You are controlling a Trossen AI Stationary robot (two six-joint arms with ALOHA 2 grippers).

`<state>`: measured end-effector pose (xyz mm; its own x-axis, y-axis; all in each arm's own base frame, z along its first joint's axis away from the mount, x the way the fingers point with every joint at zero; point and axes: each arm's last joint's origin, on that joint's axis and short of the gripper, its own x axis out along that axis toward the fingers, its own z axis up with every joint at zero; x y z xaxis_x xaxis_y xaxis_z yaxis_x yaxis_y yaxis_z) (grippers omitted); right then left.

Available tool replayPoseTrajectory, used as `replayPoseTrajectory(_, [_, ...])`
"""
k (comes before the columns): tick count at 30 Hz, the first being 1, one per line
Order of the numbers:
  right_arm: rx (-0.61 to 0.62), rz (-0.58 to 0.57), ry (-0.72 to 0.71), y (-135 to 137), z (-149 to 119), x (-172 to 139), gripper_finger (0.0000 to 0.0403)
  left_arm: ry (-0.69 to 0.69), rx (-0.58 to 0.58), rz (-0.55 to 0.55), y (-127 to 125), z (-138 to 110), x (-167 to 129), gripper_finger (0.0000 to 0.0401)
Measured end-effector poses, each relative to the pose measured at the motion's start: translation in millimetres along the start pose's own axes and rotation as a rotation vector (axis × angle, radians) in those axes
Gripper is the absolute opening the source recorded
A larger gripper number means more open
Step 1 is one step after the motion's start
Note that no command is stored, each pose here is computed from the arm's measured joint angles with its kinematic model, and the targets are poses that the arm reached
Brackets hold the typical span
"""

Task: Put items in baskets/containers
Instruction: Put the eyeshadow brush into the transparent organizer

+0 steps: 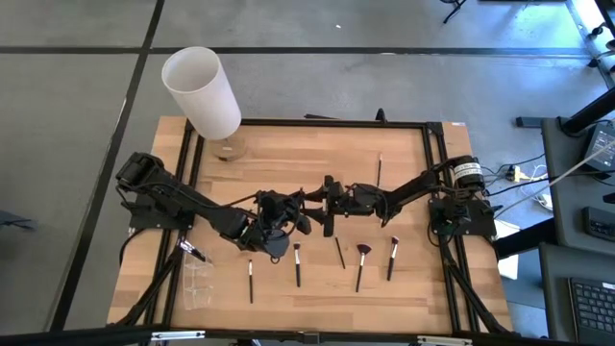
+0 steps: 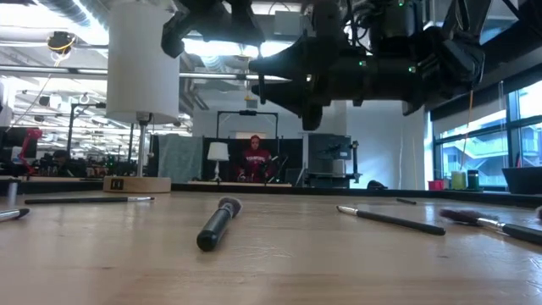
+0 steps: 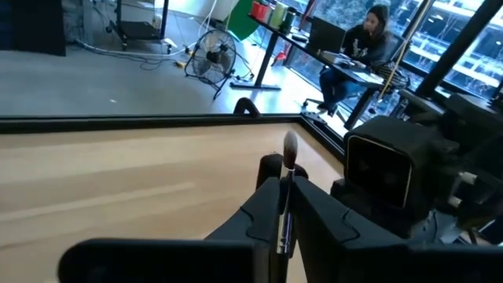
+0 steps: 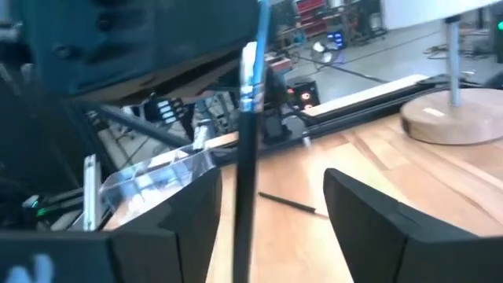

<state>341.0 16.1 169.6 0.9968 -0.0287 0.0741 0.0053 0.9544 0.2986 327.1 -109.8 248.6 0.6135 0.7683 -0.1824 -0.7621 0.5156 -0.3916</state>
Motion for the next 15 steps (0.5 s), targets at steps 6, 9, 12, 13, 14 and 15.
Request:
replayPoseTrajectory(6, [-0.021, 0.008, 0.028, 0.5, -2.6, -0.1, 0.0155, -0.002, 0.0, 0.001, 0.0, 0.1, 0.0, 0.0031])
replayPoseTrajectory(9, [-0.022, 0.043, 0.038, 1.0, -2.8, -0.1, 0.0099, -0.012, 0.0, 0.008, 0.2, 0.4, 0.0, 0.0031])
replayPoseTrajectory(12, [-0.02, 0.065, 0.045, 1.7, -3.0, -0.1, 0.0046, -0.013, 0.002, 0.009, 0.3, 0.3, 0.0, 0.0031])
replayPoseTrajectory(13, [-0.021, 0.065, 0.047, 1.5, -3.2, -0.1, 0.0032, -0.013, 0.002, 0.008, 0.1, 0.4, -0.2, 0.0031])
replayPoseTrajectory(14, [-0.026, 0.071, 0.053, 1.3, -3.5, -0.1, 0.0027, -0.013, 0.009, 0.008, 0.3, 0.3, -0.5, 0.0031])
replayPoseTrajectory(15, [-0.033, 0.068, 0.058, 1.1, -4.1, -0.2, 0.0027, -0.008, 0.027, 0.006, 0.3, 0.2, -0.2, 0.0031])
